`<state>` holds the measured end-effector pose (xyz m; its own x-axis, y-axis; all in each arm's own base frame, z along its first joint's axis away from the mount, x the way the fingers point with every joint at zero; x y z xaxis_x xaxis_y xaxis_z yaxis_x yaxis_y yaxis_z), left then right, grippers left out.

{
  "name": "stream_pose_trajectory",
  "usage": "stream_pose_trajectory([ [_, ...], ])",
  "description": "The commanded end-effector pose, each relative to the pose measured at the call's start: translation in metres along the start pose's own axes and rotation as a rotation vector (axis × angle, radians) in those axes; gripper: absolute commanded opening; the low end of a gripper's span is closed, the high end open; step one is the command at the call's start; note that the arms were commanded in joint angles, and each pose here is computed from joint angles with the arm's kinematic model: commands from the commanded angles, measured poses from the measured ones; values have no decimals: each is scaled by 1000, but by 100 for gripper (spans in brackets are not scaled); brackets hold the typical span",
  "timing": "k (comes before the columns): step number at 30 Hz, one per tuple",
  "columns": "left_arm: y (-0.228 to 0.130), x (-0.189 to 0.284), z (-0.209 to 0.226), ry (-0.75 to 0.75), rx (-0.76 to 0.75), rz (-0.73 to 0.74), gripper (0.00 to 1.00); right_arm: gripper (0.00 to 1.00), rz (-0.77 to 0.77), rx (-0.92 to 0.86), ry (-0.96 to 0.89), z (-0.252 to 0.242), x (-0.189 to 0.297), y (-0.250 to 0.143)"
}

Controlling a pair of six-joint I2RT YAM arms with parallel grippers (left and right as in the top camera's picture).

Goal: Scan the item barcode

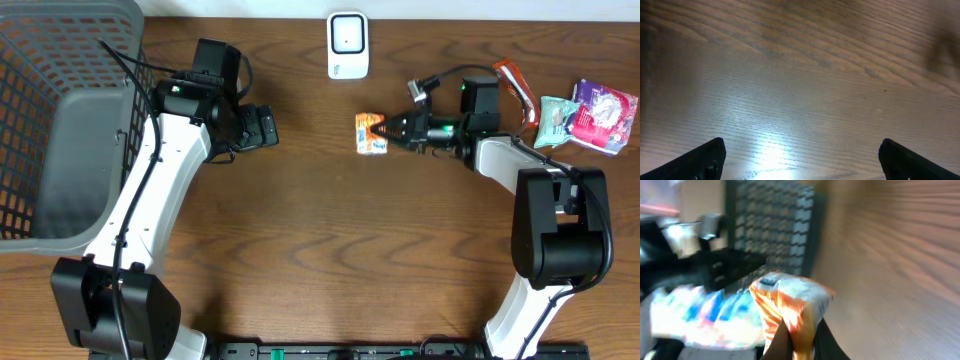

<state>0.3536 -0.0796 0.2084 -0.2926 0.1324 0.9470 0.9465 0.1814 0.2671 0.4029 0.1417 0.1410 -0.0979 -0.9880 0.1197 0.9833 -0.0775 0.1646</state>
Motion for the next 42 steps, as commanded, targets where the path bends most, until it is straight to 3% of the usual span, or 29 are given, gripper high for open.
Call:
stream_pose_trajectory([
  [1, -2, -3, 3, 15, -13, 13, 98, 1, 115, -94, 115, 18, 0, -8],
  [8, -2, -3, 3, 16, -13, 13, 98, 1, 23, -95, 15, 8, -16, 1],
  [16, -2, -3, 3, 15, -13, 13, 98, 2, -247, -45, -279, -10, -29, 35],
  [22, -2, -3, 3, 16, -13, 13, 98, 1, -327, 53, -1015, -14, -2, 56],
  [25, -2, -3, 3, 16, -13, 13, 98, 1, -375, 155, -1177, 18, 8, 73],
  [31, -2, -3, 3, 15, -13, 13, 98, 1, -630, 525, -1362, 92, 7, 123],
  [35, -2, -3, 3, 15, -13, 13, 98, 1, -709, 746, -1513, 98, -12, 140],
  [42, -2, -3, 3, 15, -13, 13, 98, 1, -783, 849, -1397, 82, -52, 160],
])
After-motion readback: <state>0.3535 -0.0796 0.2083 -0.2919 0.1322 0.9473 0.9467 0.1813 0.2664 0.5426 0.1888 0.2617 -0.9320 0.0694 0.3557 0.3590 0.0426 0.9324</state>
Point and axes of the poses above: each gripper's point midway between its finger pads, its own x axis back along the fingers, its own z axis along the line the jaws close on, y = z × x, the point moved 5 cm from there along x, back along the fingers, and after that the axes turned 3 degrees about -x, right-handed, at the moved point
